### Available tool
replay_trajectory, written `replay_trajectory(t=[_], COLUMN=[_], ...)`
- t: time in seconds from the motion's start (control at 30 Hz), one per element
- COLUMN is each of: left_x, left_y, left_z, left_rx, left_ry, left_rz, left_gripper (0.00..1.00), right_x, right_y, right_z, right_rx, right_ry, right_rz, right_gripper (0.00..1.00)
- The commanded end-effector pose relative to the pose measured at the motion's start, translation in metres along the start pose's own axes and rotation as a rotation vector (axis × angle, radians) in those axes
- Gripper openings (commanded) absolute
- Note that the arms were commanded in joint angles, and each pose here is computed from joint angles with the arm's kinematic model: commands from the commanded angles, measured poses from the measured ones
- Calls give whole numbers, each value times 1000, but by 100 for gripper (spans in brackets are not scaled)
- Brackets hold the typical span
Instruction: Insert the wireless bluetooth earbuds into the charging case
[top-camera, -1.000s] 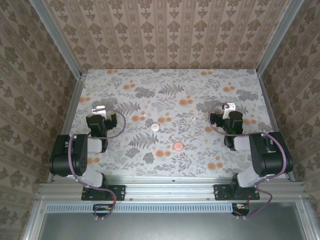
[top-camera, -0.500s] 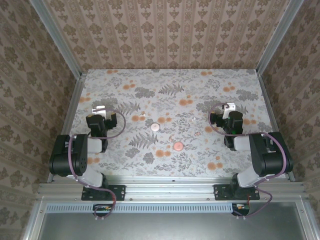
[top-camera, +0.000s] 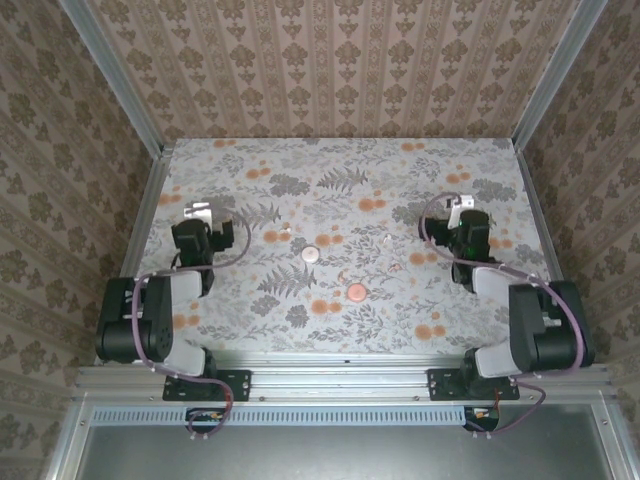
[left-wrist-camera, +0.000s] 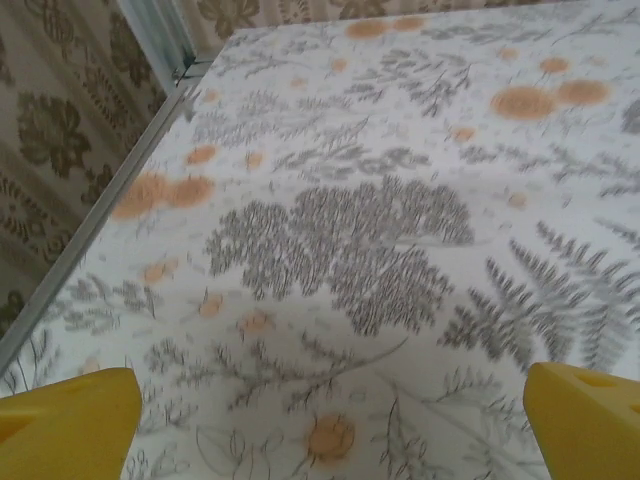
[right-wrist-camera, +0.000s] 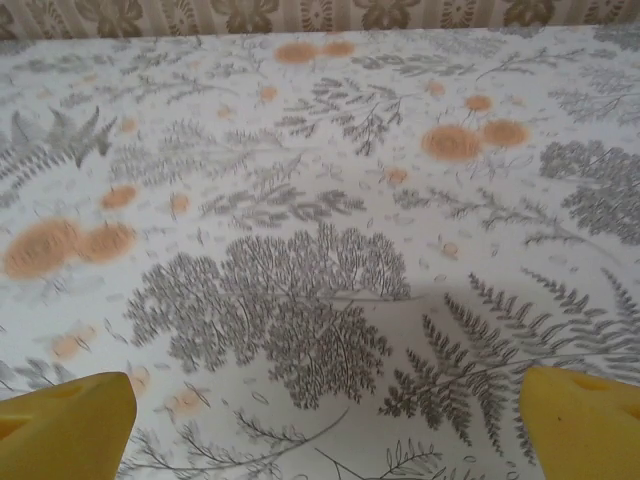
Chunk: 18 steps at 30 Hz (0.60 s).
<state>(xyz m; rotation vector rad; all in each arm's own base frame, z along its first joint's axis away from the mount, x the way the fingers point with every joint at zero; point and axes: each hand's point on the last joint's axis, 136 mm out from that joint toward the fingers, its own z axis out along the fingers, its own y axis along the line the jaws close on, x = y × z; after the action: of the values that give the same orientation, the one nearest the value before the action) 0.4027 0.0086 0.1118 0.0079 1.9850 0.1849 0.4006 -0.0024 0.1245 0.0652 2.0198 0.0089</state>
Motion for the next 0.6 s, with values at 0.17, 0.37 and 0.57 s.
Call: replay_trajectory(t=[0.17, 0.37, 0.57], left_x=[-61, -48, -3], left_y=[-42, -95, -102], left_z=[-37, -78, -106], left_rx=[146, 336, 358], left_ry=[177, 355, 534], left_rz=[7, -21, -170], left_gripper=[93, 91, 91], right_x=[-18, -4, 31], right_y=[17, 76, 141], right_z=[-69, -123, -155], right_rx=[30, -123, -248], right_ry=[320, 547, 808], right_rz=[75, 59, 119], right_gripper=[100, 100, 99])
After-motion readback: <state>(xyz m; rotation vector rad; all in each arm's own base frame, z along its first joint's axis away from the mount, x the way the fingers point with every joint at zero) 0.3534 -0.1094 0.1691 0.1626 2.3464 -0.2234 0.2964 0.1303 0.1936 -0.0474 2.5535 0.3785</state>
